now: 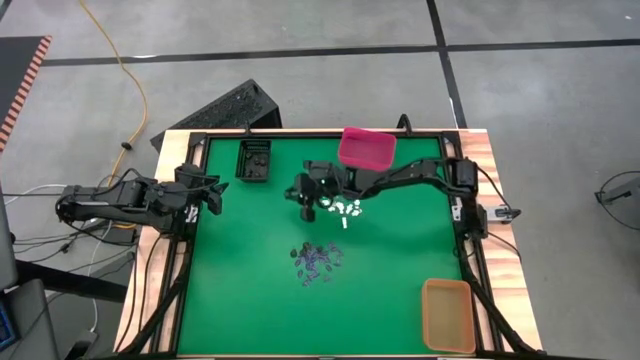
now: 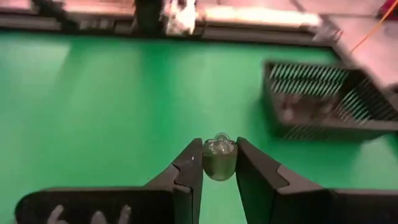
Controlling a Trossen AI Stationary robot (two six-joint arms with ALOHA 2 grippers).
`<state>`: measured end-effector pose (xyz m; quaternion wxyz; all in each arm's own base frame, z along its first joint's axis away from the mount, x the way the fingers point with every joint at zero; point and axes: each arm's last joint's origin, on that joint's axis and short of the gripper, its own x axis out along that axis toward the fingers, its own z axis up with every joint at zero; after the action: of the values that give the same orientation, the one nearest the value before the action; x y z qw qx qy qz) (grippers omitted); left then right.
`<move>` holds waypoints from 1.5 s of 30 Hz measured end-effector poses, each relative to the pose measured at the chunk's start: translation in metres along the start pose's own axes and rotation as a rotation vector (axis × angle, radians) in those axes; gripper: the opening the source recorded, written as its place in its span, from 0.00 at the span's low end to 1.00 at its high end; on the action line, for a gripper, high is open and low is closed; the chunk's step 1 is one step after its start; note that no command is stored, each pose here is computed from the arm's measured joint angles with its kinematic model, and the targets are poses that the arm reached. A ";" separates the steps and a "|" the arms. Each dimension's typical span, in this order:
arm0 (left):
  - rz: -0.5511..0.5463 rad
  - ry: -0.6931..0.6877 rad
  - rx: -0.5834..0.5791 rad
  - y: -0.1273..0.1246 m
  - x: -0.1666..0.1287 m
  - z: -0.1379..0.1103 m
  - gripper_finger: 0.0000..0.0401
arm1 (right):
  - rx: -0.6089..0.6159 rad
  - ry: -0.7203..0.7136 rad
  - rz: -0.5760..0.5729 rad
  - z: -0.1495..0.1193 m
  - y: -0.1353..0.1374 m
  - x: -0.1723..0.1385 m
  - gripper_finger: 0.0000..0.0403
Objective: Sort Halloween decoration
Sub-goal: Put the brown skull toy into the black bin
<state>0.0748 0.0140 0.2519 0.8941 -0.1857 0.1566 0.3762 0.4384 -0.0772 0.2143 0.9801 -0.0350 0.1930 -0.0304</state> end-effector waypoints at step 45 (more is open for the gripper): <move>0.020 0.017 0.017 -0.001 0.002 -0.002 0.46 | 0.096 0.113 0.135 0.047 -0.073 0.072 0.49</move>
<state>0.0765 0.0140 0.2497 0.8906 -0.1795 0.1694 0.3820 0.5196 -0.1520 0.2363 0.9681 0.0270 0.2480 0.0247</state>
